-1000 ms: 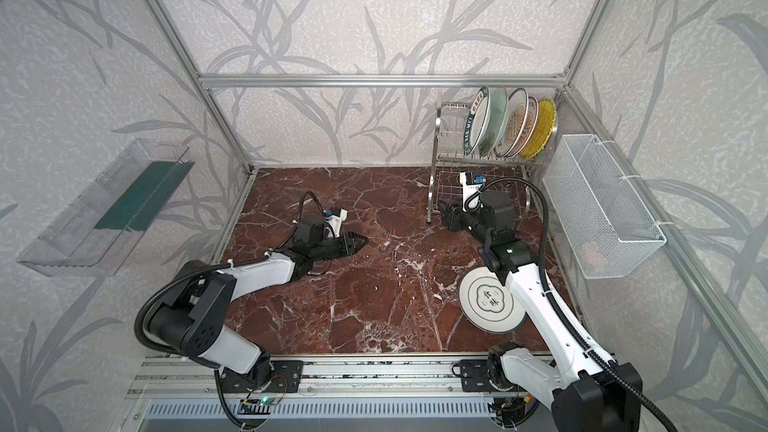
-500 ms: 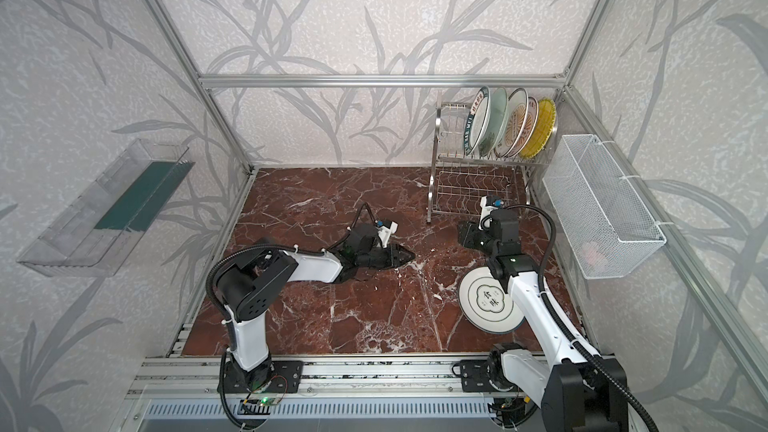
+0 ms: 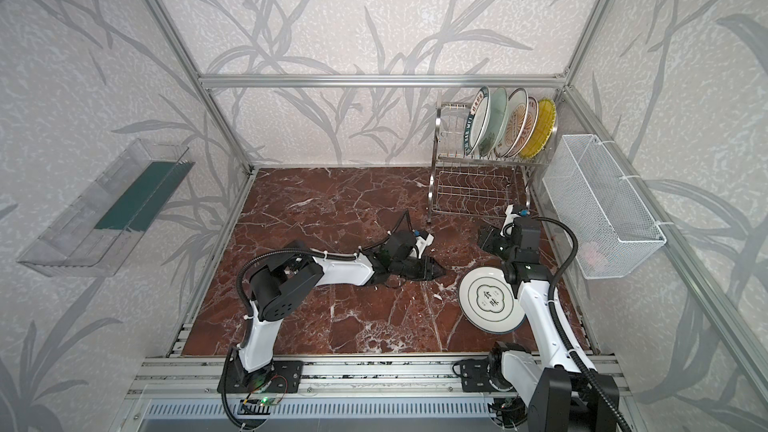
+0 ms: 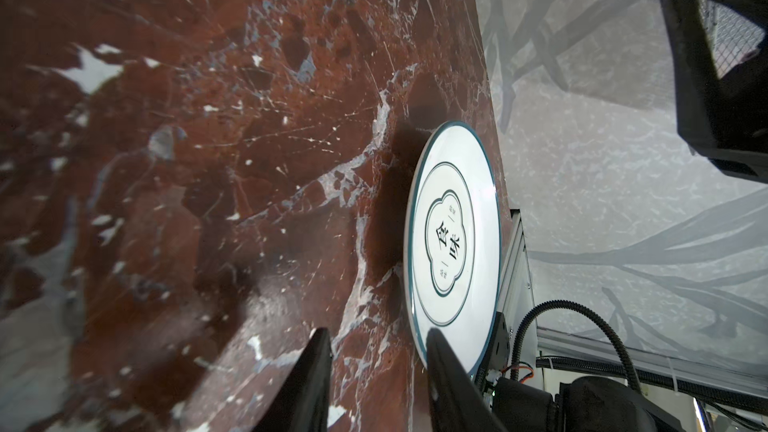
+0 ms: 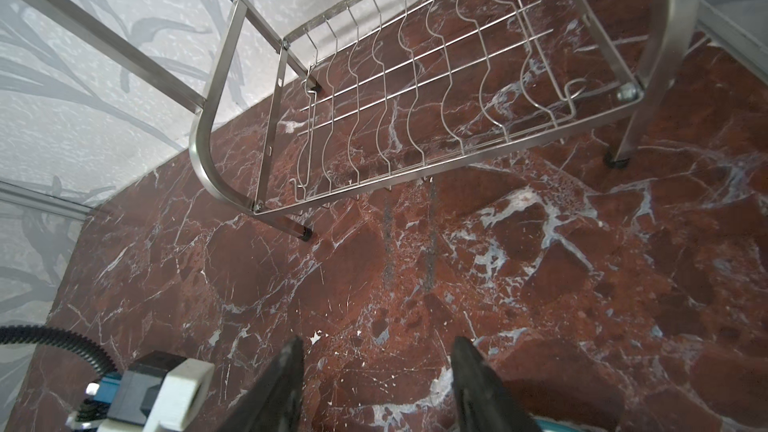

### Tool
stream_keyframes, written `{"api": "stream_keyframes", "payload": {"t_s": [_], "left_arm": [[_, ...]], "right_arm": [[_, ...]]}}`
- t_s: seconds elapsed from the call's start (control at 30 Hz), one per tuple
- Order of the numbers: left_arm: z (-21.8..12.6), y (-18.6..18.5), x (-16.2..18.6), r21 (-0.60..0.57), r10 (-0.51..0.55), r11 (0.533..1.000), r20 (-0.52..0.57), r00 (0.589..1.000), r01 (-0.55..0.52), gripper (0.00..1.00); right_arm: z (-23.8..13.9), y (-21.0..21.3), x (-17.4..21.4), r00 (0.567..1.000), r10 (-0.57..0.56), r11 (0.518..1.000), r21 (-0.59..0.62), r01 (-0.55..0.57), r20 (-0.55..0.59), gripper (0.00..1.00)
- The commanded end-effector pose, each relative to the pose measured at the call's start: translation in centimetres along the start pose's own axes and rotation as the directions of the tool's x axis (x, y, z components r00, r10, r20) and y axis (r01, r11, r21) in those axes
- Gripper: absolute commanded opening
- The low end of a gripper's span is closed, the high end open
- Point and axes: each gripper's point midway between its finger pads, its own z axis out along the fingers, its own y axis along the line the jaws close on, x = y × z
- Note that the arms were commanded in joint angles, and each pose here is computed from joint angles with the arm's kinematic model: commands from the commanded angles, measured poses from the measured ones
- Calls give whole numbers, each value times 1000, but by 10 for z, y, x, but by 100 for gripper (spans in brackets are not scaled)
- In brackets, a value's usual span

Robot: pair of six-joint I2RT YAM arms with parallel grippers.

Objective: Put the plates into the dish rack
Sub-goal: 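Move the left gripper to the teal-rimmed white plate while the right lowers beside it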

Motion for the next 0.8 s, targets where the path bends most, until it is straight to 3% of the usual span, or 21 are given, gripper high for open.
{"api": "stream_keyframes", "payload": {"t_s": [0.0, 0.3, 0.77], "left_arm": [[9, -2, 7, -52, 25, 998, -59, 998, -28, 37], [31, -5, 23, -122, 46, 990, -186, 982, -70, 37], [59, -11, 42, -104, 56, 990, -316, 947, -94, 34]], "right_arm": [[-4, 0, 5, 1000, 20, 1000, -23, -20, -8, 56], [-11, -8, 3, 999, 40, 999, -21, -39, 9, 56], [-16, -14, 1, 998, 57, 998, -18, -56, 23, 55]]}}
